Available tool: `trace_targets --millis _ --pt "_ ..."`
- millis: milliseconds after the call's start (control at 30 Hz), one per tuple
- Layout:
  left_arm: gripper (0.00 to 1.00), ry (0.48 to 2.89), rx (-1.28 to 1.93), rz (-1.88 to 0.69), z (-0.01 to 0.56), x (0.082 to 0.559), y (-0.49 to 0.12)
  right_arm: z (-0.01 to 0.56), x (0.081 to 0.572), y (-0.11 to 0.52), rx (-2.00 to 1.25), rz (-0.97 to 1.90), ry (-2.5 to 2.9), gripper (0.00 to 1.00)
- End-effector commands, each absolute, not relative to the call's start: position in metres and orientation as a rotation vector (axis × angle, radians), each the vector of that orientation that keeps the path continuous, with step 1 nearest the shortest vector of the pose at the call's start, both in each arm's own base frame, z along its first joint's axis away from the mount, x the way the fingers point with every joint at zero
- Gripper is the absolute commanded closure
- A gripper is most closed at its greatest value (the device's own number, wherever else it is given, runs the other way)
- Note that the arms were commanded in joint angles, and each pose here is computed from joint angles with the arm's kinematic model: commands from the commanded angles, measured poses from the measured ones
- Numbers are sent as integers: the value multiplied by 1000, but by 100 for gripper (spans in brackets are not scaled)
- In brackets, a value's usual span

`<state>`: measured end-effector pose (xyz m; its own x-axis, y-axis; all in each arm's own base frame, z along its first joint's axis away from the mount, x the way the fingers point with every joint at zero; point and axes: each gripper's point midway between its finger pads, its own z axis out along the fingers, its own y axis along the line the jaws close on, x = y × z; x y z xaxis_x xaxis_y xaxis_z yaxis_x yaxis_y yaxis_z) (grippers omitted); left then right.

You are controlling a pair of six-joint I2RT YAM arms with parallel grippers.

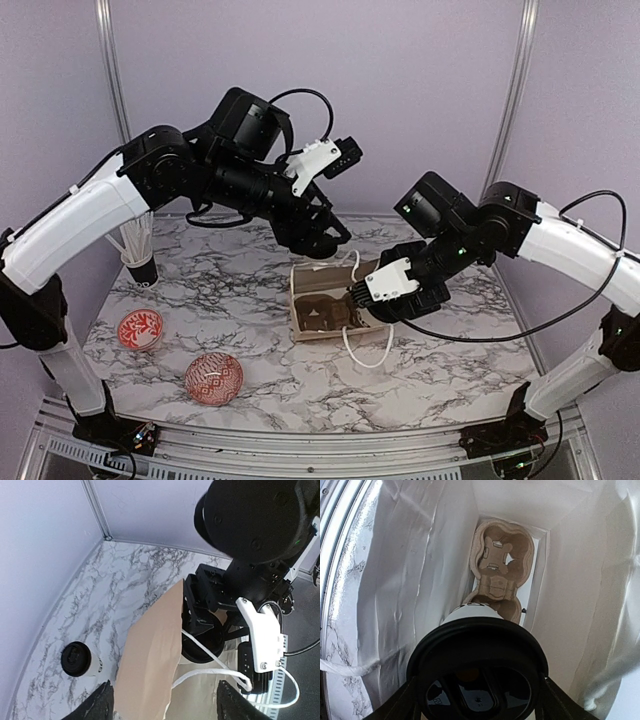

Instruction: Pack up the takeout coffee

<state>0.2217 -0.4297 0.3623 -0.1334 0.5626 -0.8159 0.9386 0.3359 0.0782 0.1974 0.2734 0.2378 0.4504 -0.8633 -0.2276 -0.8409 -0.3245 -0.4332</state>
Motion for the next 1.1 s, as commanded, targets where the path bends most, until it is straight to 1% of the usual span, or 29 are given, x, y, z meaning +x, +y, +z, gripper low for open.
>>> trace_targets --millis 0,67,167,200,300,400,533,633,800,1067 --pt "26 1777 1197 -468 388 242 -401 247 190 267 -2196 -95 1416 50" --pt "26 1843 1127 -405 371 274 -392 240 177 261 -2250 -105 1395 50" --pt "26 1964 1003 -447 338 323 -386 231 155 253 -2331 -133 1328 50" --pt "27 1988 1003 -471 325 333 -390 229 148 251 -2353 -130 1311 50" --pt "27 2041 1019 -436 287 357 -399 227 133 248 -2394 -110 1274 50" --pt "29 2104 1042 -422 248 372 -410 232 138 252 -2339 -128 1297 50" --pt "30 2178 1090 -482 202 375 -428 242 155 260 -2206 -188 1336 50" --pt "31 2217 1101 -535 182 371 -437 244 157 258 -2158 -200 1345 51" --pt "33 2219 1145 -631 173 355 -451 249 154 254 -2132 -200 1319 51" --pt "37 2265 1214 -680 150 326 -456 241 160 243 -2098 -346 1137 51"
